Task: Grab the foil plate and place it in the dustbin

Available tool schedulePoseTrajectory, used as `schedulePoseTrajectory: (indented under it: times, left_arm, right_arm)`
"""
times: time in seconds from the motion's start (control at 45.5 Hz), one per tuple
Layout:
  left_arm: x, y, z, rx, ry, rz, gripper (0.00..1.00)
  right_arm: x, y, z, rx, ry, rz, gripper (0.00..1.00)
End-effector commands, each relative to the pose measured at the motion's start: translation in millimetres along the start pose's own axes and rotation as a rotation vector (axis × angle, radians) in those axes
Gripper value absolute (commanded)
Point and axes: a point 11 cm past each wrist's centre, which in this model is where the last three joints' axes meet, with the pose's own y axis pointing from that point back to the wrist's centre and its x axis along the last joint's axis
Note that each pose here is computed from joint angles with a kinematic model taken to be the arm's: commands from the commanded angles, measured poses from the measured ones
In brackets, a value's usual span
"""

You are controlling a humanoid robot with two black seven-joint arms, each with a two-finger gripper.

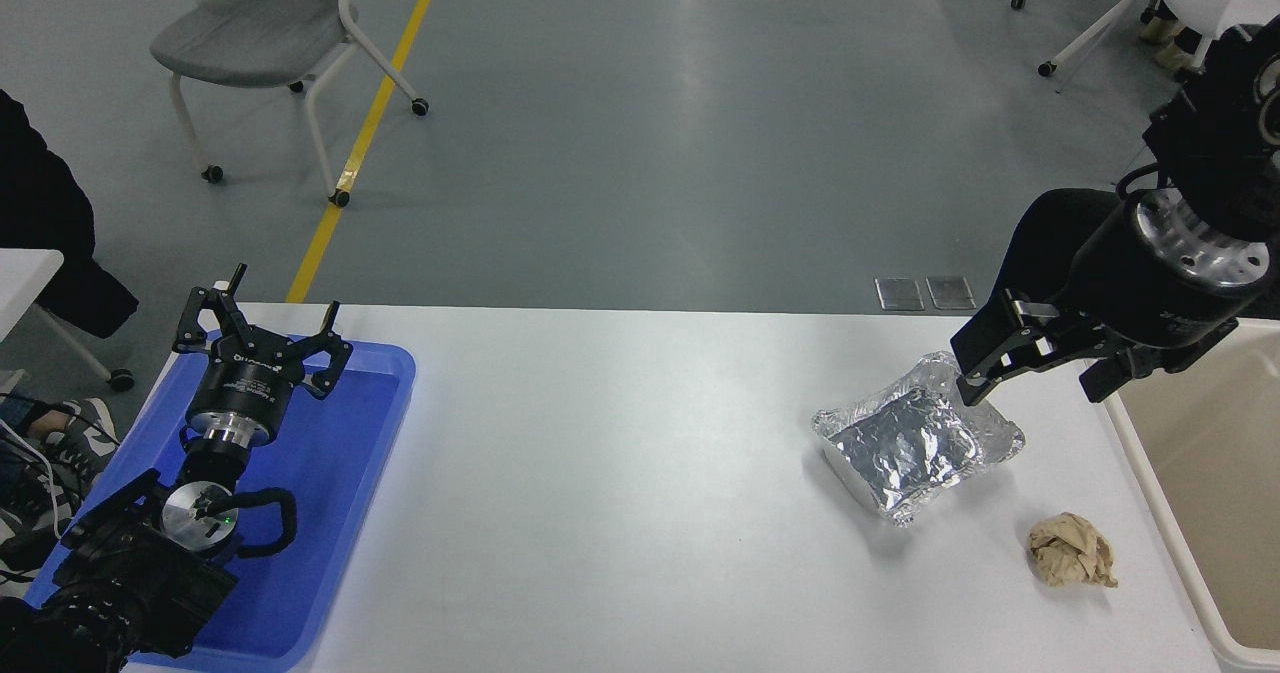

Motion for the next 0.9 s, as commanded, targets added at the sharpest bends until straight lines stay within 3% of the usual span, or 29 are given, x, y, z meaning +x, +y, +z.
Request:
schedulePoseTrajectory:
  times: [0.0, 0.879]
  left_arm:
    - [0, 0, 0, 0.001, -0.001, 0.001, 1.00]
    - [0, 0, -1, 0.002, 0.001, 0.001, 1.00]
  right_arm:
    - [1, 1, -1, -0.003, 0.006, 0.004, 1.00]
    - [11, -33, 25, -0.026, 0.001, 0.012, 1.00]
